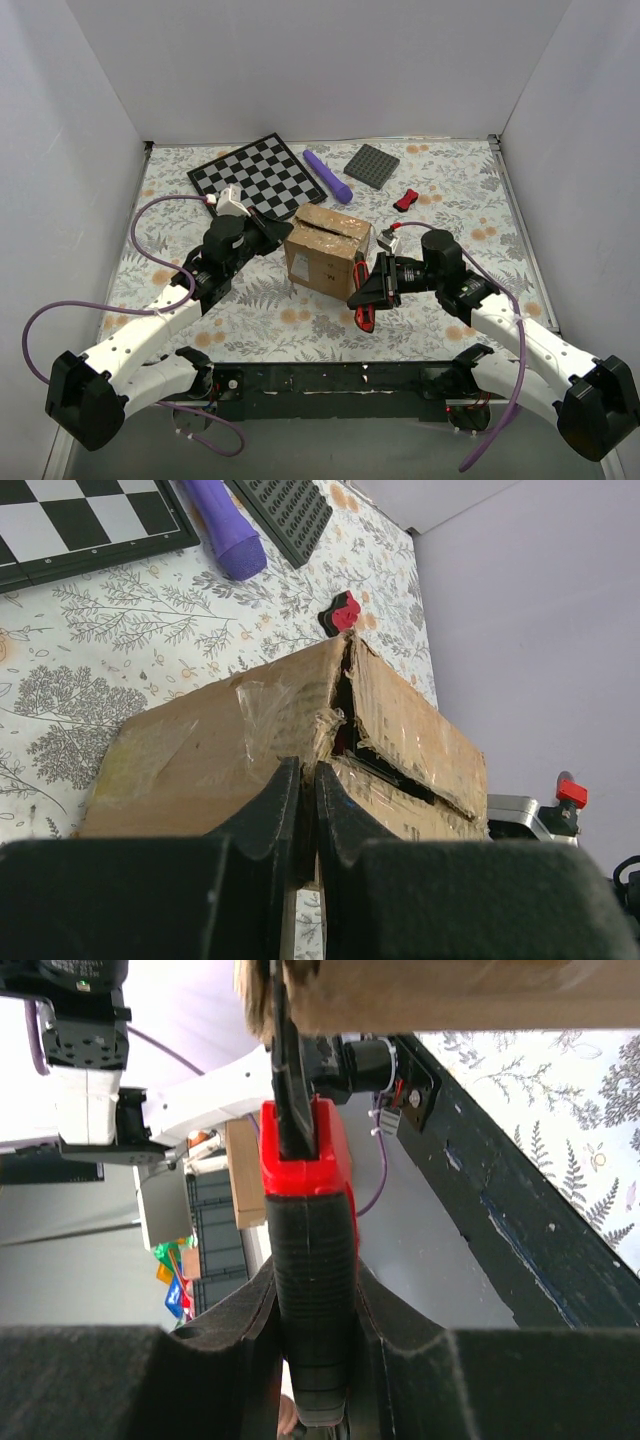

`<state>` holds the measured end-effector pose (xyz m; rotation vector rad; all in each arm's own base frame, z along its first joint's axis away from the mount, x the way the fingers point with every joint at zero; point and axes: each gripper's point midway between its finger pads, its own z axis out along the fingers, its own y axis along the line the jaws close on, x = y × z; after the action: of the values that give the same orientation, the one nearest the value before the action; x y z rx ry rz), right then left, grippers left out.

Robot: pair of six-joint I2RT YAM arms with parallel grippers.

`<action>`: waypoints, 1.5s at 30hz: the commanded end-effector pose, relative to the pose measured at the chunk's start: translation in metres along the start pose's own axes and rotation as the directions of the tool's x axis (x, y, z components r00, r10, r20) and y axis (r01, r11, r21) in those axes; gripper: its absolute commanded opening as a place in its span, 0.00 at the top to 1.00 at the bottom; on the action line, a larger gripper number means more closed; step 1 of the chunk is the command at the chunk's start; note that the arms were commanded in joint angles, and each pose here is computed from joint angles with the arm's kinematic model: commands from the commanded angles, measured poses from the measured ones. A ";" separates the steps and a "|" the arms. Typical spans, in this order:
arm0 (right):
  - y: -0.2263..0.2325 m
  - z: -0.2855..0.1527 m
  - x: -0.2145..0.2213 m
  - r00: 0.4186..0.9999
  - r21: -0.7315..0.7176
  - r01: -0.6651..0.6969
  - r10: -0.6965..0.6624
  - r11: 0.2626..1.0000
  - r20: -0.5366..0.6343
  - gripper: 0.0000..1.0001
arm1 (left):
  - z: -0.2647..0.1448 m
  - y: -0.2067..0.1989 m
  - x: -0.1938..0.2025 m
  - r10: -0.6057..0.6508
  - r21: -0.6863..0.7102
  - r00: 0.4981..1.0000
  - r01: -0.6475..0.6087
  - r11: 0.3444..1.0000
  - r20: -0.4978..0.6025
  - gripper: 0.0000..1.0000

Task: Unpack the express box

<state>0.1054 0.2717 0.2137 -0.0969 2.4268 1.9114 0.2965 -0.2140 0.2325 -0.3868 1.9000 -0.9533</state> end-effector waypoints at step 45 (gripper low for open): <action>0.075 -0.046 -0.001 0.778 0.046 0.621 -0.622 0.783 0.089 0.99 | -0.039 -0.127 -0.079 0.034 0.603 0.987 0.070 0.795 -0.160 0.07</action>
<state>0.1010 0.2316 0.2472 -0.4876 2.2453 1.4467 0.3217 -0.2052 0.3322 -0.1131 1.7274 -1.2776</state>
